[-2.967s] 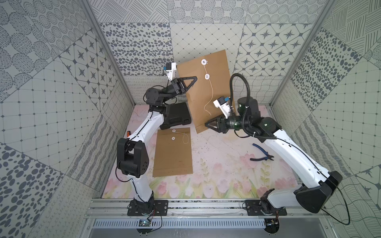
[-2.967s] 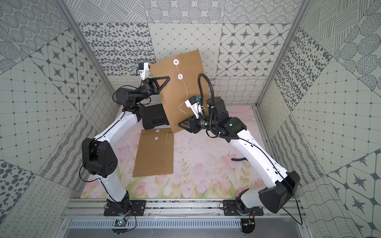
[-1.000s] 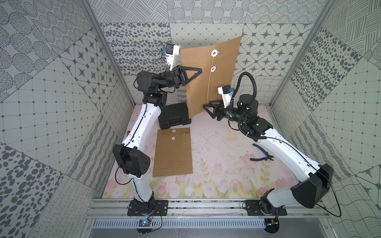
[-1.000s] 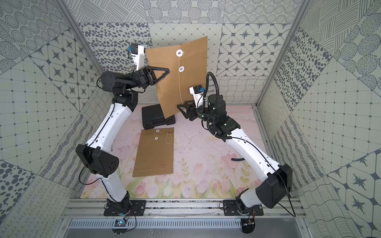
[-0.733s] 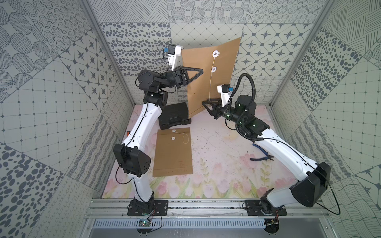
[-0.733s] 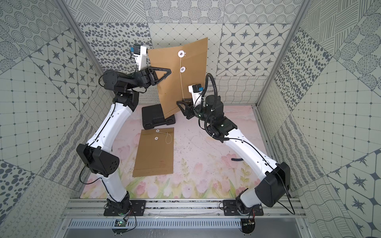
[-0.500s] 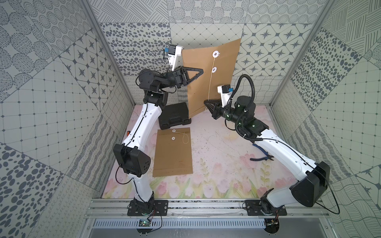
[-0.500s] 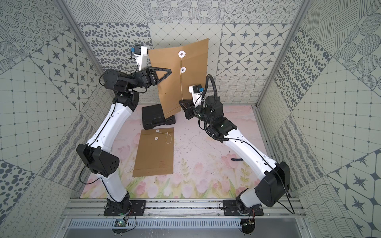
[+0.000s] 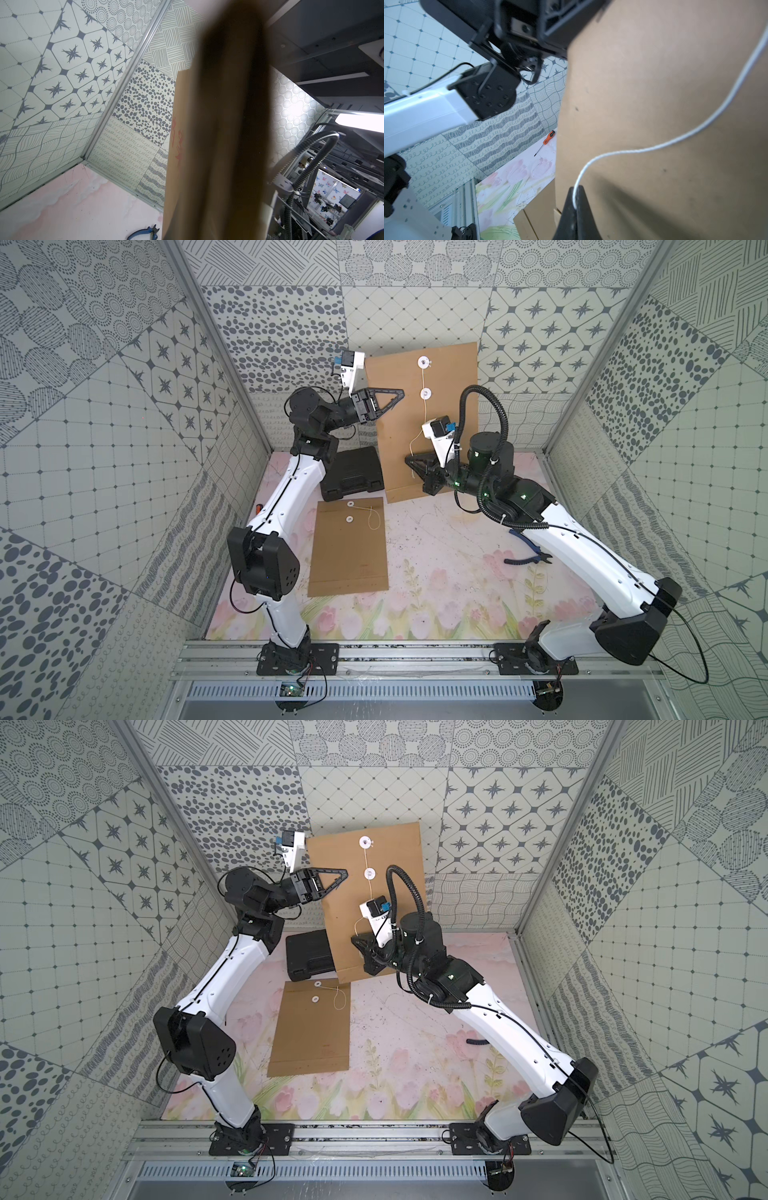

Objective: Close the mouth of the file bag
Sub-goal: Close the file bag.

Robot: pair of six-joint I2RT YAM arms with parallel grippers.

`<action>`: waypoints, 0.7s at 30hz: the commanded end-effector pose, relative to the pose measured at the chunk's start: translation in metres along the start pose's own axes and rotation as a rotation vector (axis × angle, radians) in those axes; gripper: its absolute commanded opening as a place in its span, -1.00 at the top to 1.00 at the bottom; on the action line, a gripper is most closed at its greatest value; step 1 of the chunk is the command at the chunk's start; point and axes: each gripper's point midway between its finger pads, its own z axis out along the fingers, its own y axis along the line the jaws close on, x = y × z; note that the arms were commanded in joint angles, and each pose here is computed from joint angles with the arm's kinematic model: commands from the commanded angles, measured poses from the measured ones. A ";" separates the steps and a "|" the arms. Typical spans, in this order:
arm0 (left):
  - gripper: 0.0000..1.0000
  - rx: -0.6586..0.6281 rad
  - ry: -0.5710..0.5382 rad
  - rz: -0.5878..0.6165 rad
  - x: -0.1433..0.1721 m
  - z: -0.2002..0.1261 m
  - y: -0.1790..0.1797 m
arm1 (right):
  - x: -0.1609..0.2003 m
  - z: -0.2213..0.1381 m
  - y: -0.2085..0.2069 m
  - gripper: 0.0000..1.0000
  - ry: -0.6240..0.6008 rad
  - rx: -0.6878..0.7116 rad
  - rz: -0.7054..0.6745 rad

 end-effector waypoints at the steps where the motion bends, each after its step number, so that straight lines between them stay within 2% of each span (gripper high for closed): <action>1: 1.00 0.057 -0.052 0.058 -0.003 -0.003 -0.019 | 0.027 0.004 0.012 1.00 0.130 -0.036 -0.038; 10: 1.00 0.106 -0.037 -0.017 0.027 0.003 -0.012 | 0.041 0.017 0.062 1.00 0.250 -0.149 -0.084; 17: 1.00 0.151 -0.028 0.000 0.037 -0.003 -0.027 | 0.060 0.023 0.054 1.00 0.309 -0.135 -0.054; 21: 1.00 0.176 -0.022 -0.003 0.035 -0.005 -0.033 | 0.065 0.021 0.040 1.00 0.301 -0.106 -0.016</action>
